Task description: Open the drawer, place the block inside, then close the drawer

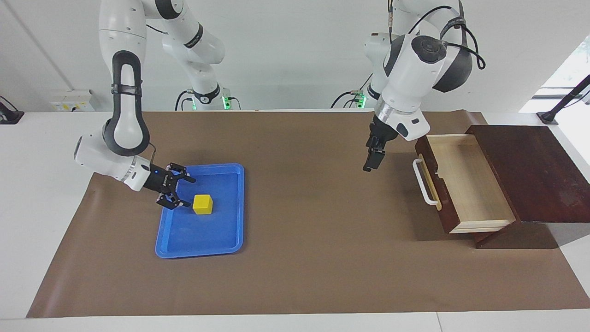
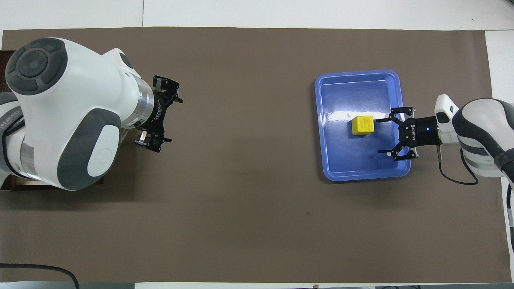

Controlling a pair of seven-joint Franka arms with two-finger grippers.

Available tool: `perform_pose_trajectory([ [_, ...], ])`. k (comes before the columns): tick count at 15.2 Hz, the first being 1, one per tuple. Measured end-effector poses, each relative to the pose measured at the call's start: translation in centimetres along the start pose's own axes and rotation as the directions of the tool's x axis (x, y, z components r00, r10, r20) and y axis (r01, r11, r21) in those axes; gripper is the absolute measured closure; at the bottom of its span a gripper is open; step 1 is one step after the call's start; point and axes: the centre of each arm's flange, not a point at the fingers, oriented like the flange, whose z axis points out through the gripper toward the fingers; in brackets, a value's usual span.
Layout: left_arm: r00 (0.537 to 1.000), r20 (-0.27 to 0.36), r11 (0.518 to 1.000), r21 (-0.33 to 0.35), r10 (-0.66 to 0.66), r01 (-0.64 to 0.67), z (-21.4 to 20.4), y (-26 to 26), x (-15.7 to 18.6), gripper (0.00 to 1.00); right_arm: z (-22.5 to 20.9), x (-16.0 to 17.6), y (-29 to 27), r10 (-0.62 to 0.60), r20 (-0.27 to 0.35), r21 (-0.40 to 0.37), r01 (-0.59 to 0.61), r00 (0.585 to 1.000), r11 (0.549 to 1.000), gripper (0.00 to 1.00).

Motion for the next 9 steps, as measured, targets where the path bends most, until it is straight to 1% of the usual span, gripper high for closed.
perform_pose_trajectory([
  [3,1.000,-0.001,1.000,0.001,-0.003,0.003,0.6,-0.1,0.1,0.00,-0.1,0.1,0.1,-0.002,0.000,-0.002,0.002,1.000,1.000,0.00],
  [6,1.000,-0.001,1.000,0.012,-0.005,0.005,1.3,-0.3,0.2,0.00,-1.0,0.7,1.0,0.007,0.004,-0.024,-0.007,1.000,1.000,0.00],
  [7,1.000,-0.002,1.000,0.014,-0.005,0.005,1.4,-0.3,0.2,0.00,-1.5,1.0,1.5,0.031,0.005,-0.035,-0.030,1.000,0.999,0.00],
  [9,1.000,-0.002,1.000,0.016,-0.006,0.006,1.7,-0.4,0.2,0.00,-2.7,2.1,2.7,0.116,0.004,-0.063,-0.115,0.993,0.991,0.00],
])
